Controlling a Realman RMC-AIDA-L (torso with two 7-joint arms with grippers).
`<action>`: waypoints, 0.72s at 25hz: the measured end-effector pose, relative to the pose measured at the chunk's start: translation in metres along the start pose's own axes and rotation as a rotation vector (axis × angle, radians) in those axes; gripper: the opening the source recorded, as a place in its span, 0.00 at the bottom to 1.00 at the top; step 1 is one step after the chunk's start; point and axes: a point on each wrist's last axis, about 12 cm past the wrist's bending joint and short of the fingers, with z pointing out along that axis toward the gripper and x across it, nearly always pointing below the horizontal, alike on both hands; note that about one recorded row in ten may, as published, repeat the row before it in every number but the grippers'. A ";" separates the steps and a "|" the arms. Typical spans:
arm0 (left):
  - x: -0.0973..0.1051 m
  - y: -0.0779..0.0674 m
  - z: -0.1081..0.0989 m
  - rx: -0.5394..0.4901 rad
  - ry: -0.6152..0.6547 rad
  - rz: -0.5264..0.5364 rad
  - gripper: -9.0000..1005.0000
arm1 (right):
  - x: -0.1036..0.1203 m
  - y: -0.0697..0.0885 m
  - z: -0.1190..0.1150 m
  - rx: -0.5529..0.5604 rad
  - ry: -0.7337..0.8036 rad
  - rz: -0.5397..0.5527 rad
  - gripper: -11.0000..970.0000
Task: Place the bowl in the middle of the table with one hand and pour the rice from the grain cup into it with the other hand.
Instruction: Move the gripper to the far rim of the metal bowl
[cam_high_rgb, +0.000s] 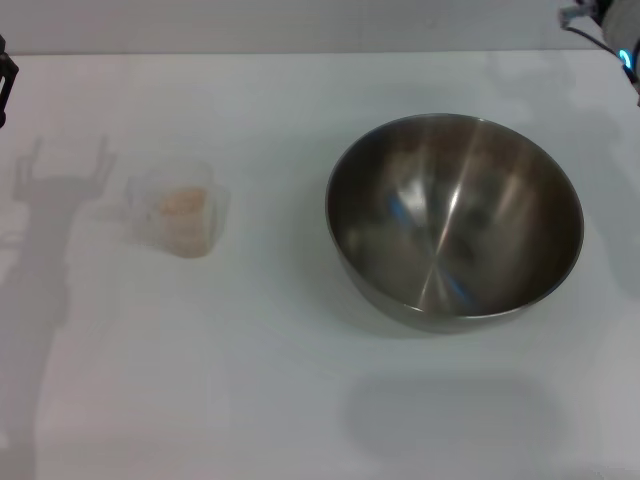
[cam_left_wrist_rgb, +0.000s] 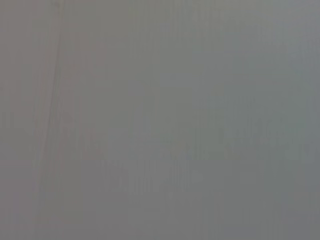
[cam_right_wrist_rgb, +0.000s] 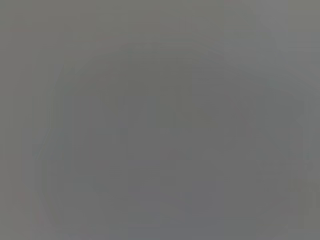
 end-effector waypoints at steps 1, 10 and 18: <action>0.000 0.000 0.000 0.000 0.000 0.000 0.85 | 0.000 0.000 0.000 0.000 0.000 0.000 0.77; -0.001 0.001 0.000 0.000 -0.006 0.002 0.85 | -0.051 -0.004 -0.023 -0.195 0.353 0.117 0.77; -0.003 0.005 0.003 -0.018 -0.019 0.002 0.85 | -0.070 -0.022 -0.045 -0.338 0.655 0.099 0.77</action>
